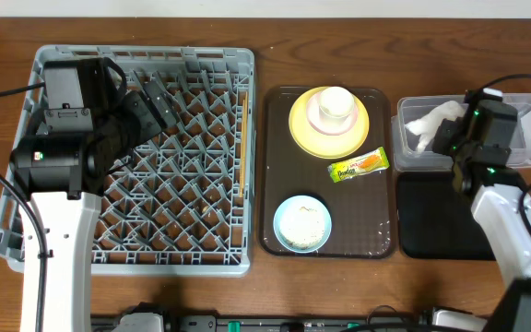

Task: Sort waste into correct bins and load items into the dishwasher rack
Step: 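Carry the tissue to the clear plastic bin and release it, then move the right gripper over the yellow Pandan snack wrapper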

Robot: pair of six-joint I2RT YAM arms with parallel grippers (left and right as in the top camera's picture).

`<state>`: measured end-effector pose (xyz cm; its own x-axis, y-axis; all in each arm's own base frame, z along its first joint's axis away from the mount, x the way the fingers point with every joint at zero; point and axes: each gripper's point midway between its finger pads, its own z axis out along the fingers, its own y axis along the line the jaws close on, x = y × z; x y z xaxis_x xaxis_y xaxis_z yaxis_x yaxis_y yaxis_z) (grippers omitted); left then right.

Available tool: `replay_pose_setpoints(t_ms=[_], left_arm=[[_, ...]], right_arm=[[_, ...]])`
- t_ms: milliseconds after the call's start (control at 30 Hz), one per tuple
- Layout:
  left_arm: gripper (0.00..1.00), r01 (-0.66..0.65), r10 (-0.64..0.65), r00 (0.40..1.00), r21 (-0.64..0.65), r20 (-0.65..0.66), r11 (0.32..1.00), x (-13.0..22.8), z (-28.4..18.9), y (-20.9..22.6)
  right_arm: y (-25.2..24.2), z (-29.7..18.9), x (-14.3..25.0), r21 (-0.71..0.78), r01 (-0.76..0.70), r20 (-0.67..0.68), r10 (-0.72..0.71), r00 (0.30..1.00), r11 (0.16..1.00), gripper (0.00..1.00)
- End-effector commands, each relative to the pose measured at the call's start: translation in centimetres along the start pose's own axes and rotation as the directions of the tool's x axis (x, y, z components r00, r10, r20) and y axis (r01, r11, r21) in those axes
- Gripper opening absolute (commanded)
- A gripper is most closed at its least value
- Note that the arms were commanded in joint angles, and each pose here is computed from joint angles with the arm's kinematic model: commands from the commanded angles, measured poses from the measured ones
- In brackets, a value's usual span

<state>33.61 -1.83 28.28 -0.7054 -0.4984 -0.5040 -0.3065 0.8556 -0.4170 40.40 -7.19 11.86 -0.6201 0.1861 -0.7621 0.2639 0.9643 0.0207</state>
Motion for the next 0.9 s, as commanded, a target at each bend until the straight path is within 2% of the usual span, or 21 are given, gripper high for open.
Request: replay_pose_setpoints(t_ms=[0, 67, 100, 233, 300, 467, 700, 867], left_arm=[[0.93, -0.007, 0.007, 1.000, 0.005, 0.002, 1.000, -0.2, -0.1, -0.1], [0.93, -0.007, 0.007, 1.000, 0.005, 0.002, 1.000, -0.2, -0.1, -0.1], [0.93, -0.007, 0.007, 1.000, 0.005, 0.002, 1.000, -0.2, -0.1, -0.1], [0.93, -0.007, 0.007, 1.000, 0.005, 0.002, 1.000, -0.2, -0.1, -0.1], [0.93, -0.007, 0.007, 1.000, 0.005, 0.002, 1.000, -0.2, -0.1, -0.1], [0.93, -0.007, 0.007, 1.000, 0.005, 0.002, 1.000, -0.2, -0.1, -0.1], [0.93, -0.007, 0.007, 1.000, 0.005, 0.002, 1.000, -0.2, -0.1, -0.1], [0.93, -0.007, 0.007, 1.000, 0.005, 0.002, 1.000, -0.2, -0.1, -0.1]], right_arm=[[-0.2, 1.0, 0.3, 0.002, 0.012, -0.005, -0.012, 1.000, 1.000, 0.07], [-0.2, 1.2, 0.1, 0.001, 0.012, 0.005, -0.012, 1.000, 1.000, 0.32], [-0.1, 1.2, -0.1, 0.001, 0.011, 0.011, -0.011, 1.000, 1.000, 0.39], [-0.1, 0.7, -1.2, -0.002, 0.017, 0.051, -0.017, 0.999, 1.000, 0.59], [-0.1, 0.1, -1.9, -0.001, 0.043, 0.068, -0.043, 0.997, 0.999, 0.64], [1.0, -2.4, -3.7, -0.058, 0.069, 0.057, -0.065, 0.996, 0.996, 0.64], [6.8, -8.0, -5.7, -0.192, 0.155, -0.056, -0.169, 0.984, 0.969, 0.64], [11.8, -11.3, -4.1, -0.300, 0.242, -0.111, -0.285, 0.952, 0.923, 0.64]])
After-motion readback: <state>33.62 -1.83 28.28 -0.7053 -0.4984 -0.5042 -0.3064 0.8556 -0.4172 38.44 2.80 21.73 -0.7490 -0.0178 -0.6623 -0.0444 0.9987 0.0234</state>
